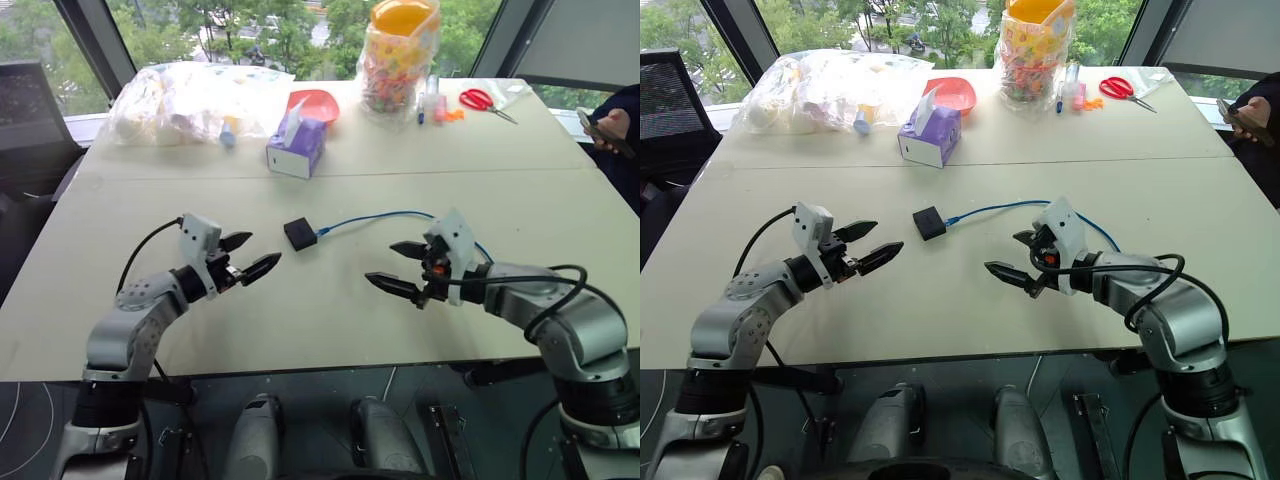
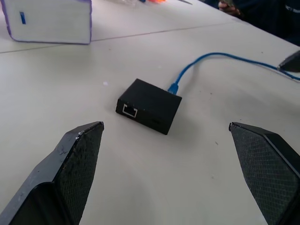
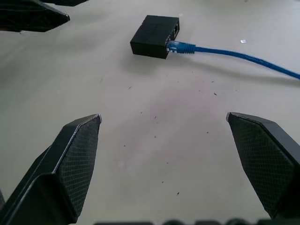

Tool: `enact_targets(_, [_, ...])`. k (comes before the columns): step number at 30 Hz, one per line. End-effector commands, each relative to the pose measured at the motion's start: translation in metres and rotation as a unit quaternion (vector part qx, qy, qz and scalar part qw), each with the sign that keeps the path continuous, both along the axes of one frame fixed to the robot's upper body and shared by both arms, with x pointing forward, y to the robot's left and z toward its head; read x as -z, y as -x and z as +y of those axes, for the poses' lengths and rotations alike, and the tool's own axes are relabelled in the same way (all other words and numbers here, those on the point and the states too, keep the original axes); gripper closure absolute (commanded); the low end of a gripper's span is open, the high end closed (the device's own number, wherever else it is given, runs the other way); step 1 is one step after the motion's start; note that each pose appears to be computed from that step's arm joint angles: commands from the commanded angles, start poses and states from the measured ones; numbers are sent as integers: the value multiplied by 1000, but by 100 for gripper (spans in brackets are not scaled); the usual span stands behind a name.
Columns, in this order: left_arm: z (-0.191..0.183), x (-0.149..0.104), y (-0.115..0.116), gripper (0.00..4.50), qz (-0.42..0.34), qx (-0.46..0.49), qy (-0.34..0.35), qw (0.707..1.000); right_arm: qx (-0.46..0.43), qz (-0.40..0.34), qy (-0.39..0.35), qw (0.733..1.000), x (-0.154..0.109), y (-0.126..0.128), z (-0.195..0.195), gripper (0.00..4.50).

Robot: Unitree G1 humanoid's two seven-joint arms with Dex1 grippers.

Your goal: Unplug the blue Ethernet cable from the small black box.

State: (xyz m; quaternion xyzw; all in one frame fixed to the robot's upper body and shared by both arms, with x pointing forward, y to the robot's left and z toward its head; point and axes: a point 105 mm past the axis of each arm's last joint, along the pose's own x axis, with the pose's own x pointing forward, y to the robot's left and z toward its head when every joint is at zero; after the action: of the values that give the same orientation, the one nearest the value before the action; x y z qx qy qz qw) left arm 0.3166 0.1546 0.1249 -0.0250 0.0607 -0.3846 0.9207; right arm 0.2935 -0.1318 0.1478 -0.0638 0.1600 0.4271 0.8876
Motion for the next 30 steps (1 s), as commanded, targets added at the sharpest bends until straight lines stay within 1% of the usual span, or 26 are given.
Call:
enact_targets(1, [-2,-9,4,5,-8,23,-4,1000,-14,-17,3,1000,-13,1,0,0])
enact_targets(4, [0,-15,0,5,-16,24,1,1000,-30,-15,10,999,-19,0,-1,0])
enact_targets(7, [6,-15,-5,5,-18,15,-12,1000,-38,-5,24,999,-25,-6,-4,0])
enact_targets(9, [10,-15,-3,5,-17,13,-17,1000,-47,1,40,998,-26,-6,-3,0])
enact_targets(11, [10,-16,-2,5,-14,16,-19,1000,-64,-2,45,997,-29,-11,1,0])
enact_targets(14, [10,-17,-1,5,-12,22,-27,999,-88,-8,52,995,-33,-23,9,0])
enact_targets(15, [10,-17,0,5,-11,24,-28,999,-100,-14,66,993,-34,-28,12,0])
enact_targets(19, [12,-21,-2,5,-13,26,-37,999,-159,-22,121,980,-28,-52,26,0])
enact_targets(23, [14,-25,-1,5,-19,21,-41,999,-190,-23,150,970,-22,-76,38,0])
enact_targets(30, [24,-25,14,5,-23,-14,-43,999,-224,-23,184,957,-8,-105,66,0])
